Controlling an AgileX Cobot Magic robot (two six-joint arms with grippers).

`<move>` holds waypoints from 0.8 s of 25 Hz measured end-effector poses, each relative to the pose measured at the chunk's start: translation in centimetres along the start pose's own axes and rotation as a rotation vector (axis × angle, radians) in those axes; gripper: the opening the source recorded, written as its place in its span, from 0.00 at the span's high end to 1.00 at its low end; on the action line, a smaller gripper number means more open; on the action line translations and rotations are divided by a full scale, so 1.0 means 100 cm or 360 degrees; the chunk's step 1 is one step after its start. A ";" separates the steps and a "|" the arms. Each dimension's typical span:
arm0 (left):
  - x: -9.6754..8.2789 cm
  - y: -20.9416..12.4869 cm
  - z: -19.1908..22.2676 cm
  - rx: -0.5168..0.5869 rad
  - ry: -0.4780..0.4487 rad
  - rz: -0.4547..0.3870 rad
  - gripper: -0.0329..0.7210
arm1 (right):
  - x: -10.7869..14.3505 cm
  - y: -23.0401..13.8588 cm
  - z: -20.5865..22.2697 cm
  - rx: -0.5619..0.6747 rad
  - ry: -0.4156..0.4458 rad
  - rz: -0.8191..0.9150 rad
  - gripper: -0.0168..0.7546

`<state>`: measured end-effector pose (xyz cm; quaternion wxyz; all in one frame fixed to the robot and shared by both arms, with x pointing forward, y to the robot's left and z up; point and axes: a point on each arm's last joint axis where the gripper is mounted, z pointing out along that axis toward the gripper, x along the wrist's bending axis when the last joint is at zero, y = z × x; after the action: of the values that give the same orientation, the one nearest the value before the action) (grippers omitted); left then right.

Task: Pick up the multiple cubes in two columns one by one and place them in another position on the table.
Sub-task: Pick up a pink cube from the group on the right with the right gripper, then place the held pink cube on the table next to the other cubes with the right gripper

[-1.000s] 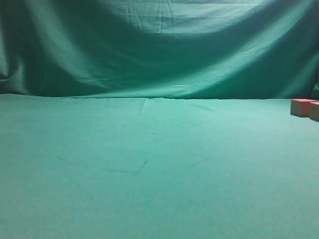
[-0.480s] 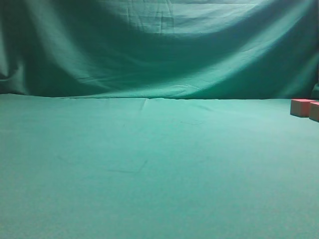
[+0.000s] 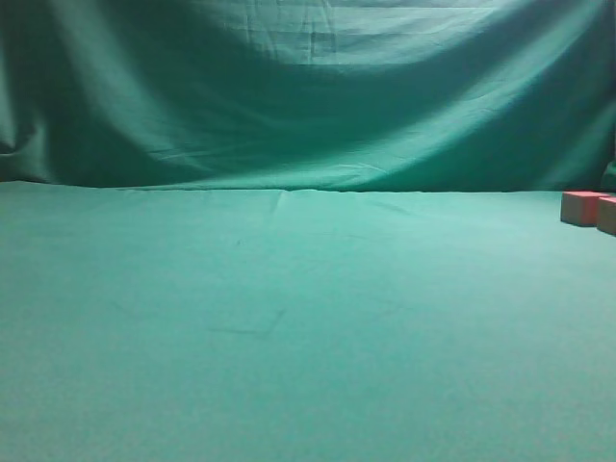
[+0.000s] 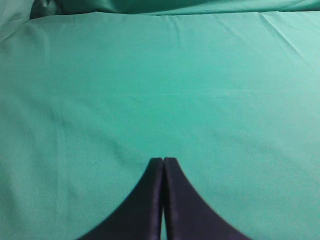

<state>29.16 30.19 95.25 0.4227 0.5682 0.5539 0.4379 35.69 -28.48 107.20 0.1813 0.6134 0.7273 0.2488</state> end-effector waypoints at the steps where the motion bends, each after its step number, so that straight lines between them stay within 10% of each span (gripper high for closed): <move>1: 0.000 0.000 0.000 0.0000 0.0000 0.0000 0.96 | -0.001 0.001 0.003 0.0056 0.0000 -0.0003 0.92; 10: 0.000 0.000 0.000 0.0000 0.0000 0.0000 0.96 | -0.006 0.007 0.046 0.0559 -0.0067 -0.0030 0.98; 20: 0.000 0.000 0.000 0.0000 0.0000 0.0000 0.96 | -0.009 0.022 0.098 0.0630 -0.0186 -0.0119 0.92</move>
<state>29.16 30.19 95.25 0.4227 0.5682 0.5539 0.4379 43.15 -27.75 100.53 0.1082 0.6230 0.7725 0.0581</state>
